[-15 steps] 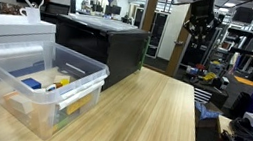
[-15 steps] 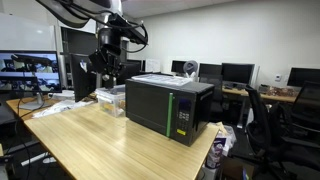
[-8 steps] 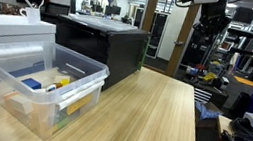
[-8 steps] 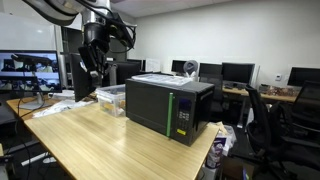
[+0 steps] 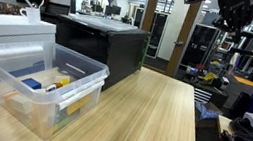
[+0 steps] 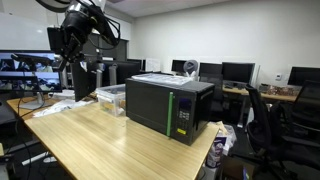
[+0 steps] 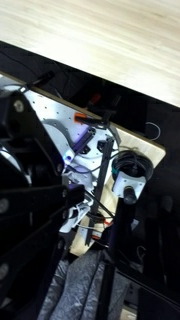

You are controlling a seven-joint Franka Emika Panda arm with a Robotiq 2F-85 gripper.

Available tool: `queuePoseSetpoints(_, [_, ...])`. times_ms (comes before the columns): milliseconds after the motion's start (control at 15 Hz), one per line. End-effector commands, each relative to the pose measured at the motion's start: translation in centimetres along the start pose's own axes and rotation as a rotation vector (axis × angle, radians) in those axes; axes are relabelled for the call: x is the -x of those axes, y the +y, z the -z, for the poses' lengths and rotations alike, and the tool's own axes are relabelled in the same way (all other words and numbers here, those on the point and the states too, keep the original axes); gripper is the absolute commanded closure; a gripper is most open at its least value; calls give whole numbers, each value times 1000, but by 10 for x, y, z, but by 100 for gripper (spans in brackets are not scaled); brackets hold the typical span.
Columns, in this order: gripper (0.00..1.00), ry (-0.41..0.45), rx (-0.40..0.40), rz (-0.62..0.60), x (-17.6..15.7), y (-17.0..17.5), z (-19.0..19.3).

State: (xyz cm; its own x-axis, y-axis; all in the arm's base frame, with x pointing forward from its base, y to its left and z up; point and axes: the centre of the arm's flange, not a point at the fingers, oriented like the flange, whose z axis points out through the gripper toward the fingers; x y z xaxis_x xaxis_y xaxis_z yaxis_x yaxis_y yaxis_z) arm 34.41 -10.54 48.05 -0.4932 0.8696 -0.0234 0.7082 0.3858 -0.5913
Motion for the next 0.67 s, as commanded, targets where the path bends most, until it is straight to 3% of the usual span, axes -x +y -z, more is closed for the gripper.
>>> queuePoseSetpoints(0, [100,115,50,-126,-16,9,17])
queuePoseSetpoints(267, [100,287,137,-259,-16,28,28])
queuePoseSetpoints(600, [100,505,243,-441,19,52,28])
